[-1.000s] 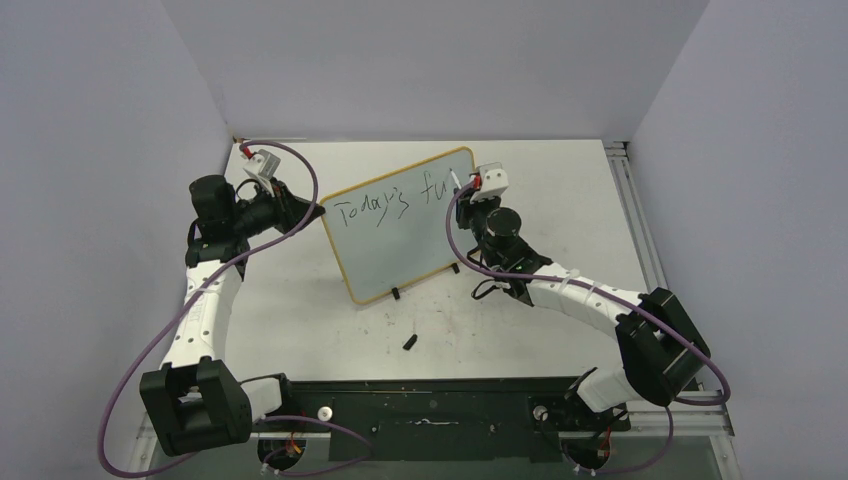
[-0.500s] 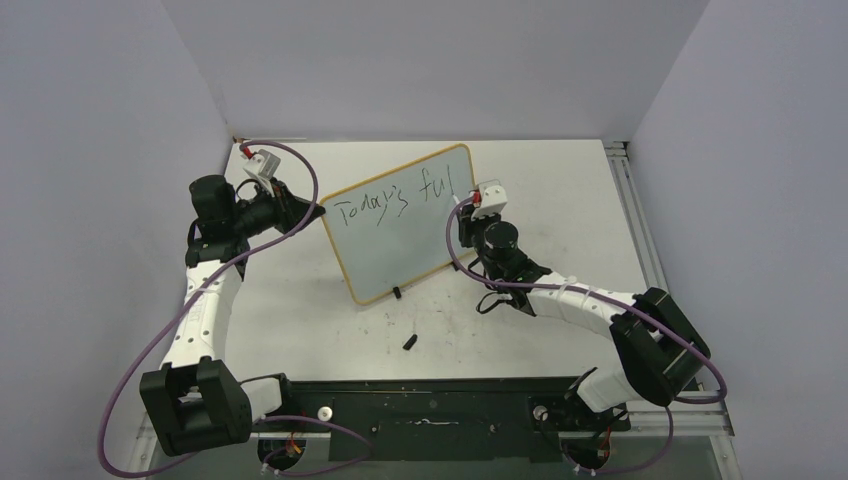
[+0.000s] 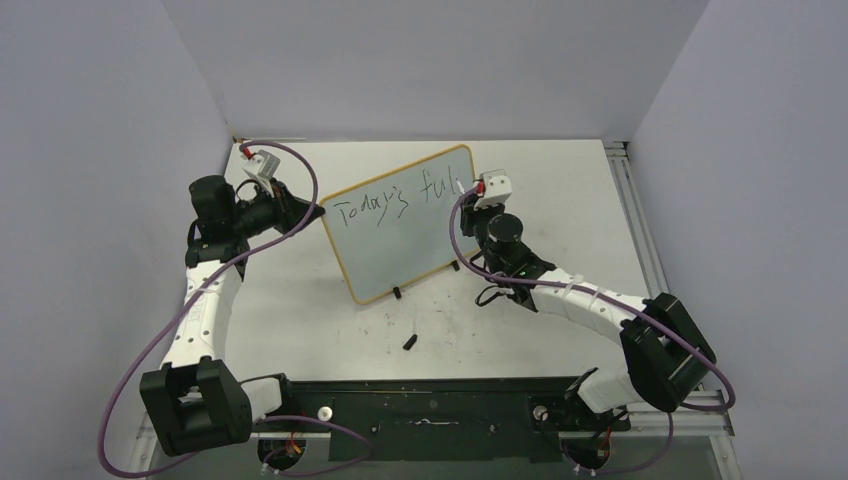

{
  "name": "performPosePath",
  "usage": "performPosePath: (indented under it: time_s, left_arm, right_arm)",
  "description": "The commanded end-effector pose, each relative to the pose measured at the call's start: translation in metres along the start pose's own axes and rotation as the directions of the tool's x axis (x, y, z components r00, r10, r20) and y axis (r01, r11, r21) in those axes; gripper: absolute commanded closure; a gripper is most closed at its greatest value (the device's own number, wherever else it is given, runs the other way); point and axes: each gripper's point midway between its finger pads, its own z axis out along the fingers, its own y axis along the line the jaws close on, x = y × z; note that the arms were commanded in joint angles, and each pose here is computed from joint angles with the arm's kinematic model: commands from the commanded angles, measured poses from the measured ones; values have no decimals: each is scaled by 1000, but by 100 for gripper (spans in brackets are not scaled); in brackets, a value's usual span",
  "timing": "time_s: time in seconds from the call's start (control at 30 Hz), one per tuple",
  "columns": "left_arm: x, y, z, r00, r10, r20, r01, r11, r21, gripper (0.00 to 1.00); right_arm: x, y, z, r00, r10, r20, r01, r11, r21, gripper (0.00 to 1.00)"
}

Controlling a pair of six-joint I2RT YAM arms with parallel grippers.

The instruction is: Write a sentence on the whiteboard

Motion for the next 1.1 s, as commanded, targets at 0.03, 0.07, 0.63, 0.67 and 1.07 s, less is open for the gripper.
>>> performPosePath:
  time_s: [0.03,0.07,0.63,0.67,1.07]
  left_arm:
    - [-7,-3,-3,999,31,20,-32,999,8,100]
    - [-7,-3,-4,999,32,21,-32,999,8,100]
    - [-6,-3,-3,999,30,19,-31,999,11,100]
    - [-7,-3,-3,999,32,19,-32,999,11,100]
    - [-7,-3,-4,999,32,21,-32,999,11,100]
  right_arm:
    - [-61,0,10,990,18,143,-20,1000,8,95]
    - [-62,0,12,989,15,146,-17,1000,9,95]
    - [-55,-1,29,992,5,128,-5,1000,1,95]
    - [-54,-1,29,992,5,123,-5,1000,-1,95]
    - [-15,-2,16,999,22,34,-21,1000,-13,95]
